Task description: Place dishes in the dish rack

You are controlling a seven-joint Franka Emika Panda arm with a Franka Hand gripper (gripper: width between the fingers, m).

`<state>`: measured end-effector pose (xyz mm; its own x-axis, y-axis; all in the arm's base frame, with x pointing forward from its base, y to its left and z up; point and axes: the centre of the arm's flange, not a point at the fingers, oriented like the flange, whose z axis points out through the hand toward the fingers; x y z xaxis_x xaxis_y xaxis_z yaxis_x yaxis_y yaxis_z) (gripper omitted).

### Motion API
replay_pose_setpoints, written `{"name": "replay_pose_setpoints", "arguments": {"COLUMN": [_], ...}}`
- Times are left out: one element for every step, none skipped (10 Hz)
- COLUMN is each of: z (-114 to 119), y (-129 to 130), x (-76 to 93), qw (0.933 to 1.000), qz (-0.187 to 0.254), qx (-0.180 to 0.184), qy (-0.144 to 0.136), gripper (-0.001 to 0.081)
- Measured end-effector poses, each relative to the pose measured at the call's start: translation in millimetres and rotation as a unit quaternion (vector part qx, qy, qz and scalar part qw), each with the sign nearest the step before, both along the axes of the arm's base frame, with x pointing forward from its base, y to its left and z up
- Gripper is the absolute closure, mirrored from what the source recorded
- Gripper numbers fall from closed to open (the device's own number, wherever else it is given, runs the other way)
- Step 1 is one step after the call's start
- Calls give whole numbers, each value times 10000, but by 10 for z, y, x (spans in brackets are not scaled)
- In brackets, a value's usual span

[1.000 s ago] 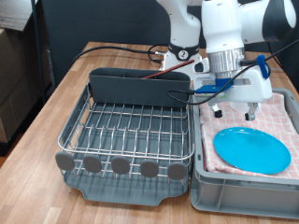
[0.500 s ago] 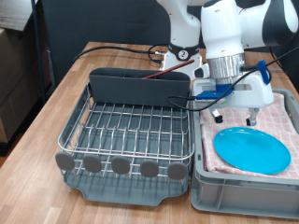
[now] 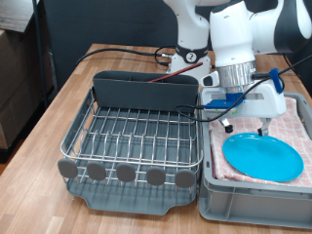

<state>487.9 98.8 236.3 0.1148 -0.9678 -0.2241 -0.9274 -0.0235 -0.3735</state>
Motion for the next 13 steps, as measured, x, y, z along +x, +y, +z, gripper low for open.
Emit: {"name": "replay_pose_setpoints", "arguments": {"z": [-13,-24,-35,-42,-46,-45,-41,-35,-29,-28,-29,-32,-47], "y": [-12,-16,-15,-10,-3,3,7,11,17,23,29,21,-3], "x": [3,5,7,9,12,17,26,35,43,50,59,76,94], "qw": [10000,10000,10000,10000,9999,9999,9999,9998,9998,9997,9997,9997,9997], "qz": [-7,-10,-6,5,34,69,98,112,120,135,146,174,174], "qx": [-3,-2,5,27,57,75,93,103,116,137,160,133,76], "qy": [14,27,43,67,93,103,108,104,104,115,128,131,159], "gripper": [3,3,3,3,3,3,3,3,3,3,3,3,3]}}
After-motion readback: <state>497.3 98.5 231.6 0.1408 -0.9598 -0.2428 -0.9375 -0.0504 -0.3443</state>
